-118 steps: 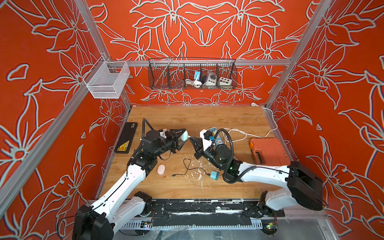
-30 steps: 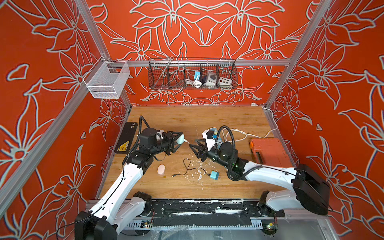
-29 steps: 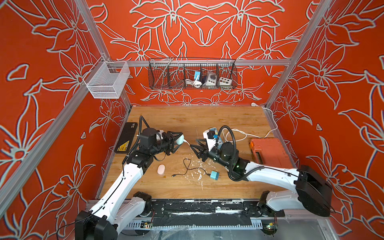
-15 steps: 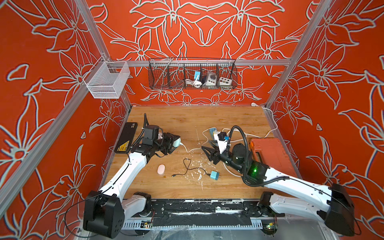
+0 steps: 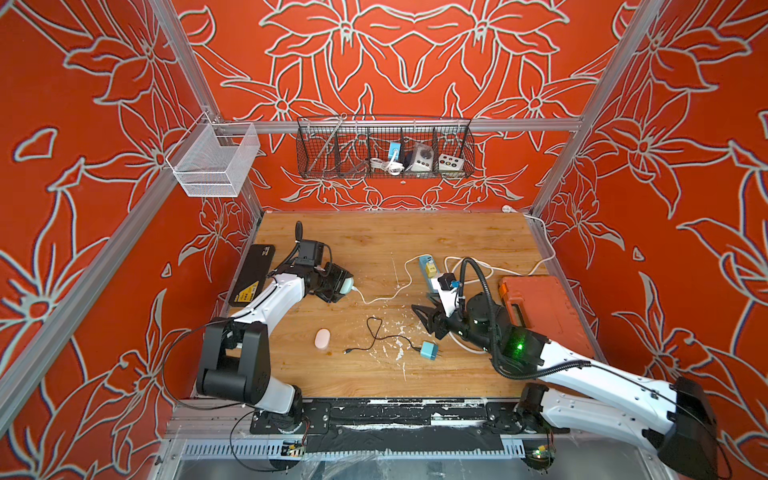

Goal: Charge the bluetooth headset
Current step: Insert the charging cable into the bluetooth headset, then place the bluetooth headset at the center of the board.

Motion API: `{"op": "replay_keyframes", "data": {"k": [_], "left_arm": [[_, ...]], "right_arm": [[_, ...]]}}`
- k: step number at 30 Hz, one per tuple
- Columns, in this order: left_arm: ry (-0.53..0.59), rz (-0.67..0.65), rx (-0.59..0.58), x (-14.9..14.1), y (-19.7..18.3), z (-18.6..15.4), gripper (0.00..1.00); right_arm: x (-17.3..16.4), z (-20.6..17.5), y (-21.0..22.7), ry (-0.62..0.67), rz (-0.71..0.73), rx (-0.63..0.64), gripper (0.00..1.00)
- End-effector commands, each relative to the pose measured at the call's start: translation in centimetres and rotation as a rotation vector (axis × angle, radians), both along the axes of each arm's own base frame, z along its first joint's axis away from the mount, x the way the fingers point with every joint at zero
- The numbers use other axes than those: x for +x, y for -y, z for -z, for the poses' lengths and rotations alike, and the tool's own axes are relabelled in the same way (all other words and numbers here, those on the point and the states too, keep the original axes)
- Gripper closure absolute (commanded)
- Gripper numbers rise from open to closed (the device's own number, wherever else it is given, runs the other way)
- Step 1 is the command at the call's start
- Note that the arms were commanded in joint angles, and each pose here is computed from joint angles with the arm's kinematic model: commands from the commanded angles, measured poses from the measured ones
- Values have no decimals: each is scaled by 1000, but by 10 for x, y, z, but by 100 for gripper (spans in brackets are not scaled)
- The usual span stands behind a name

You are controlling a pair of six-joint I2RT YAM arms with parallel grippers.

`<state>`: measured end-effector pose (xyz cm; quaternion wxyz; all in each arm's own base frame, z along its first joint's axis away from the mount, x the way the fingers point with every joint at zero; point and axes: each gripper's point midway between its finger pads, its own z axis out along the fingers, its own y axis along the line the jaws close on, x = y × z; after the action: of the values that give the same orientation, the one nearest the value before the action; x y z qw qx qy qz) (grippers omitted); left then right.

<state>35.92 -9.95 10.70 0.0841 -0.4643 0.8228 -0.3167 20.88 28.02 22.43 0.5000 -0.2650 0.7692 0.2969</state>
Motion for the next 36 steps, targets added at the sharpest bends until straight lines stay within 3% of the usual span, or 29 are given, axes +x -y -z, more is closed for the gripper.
{"op": "replay_keyframes", "data": {"k": [1, 11, 19, 25, 31, 36], "left_arm": [[-43, -8, 66, 8, -13, 12, 78], [-188, 1, 118, 28, -28, 53, 73], [-257, 16, 175, 30, -36, 68, 71], [-300, 37, 207, 28, -40, 74, 56], [-341, 50, 229, 22, -43, 81, 52], [-360, 55, 251, 20, -46, 81, 40]], "right_arm": [[-6, 10, -1, -40, -21, -12, 41], [-11, 8, 7, -39, -19, -3, 41], [-11, 7, 10, -33, -10, 0, 41], [-10, 7, 10, -32, -4, 3, 41], [-9, 4, 12, -20, 5, -5, 41], [-9, 3, 13, -15, 5, -6, 41]]}}
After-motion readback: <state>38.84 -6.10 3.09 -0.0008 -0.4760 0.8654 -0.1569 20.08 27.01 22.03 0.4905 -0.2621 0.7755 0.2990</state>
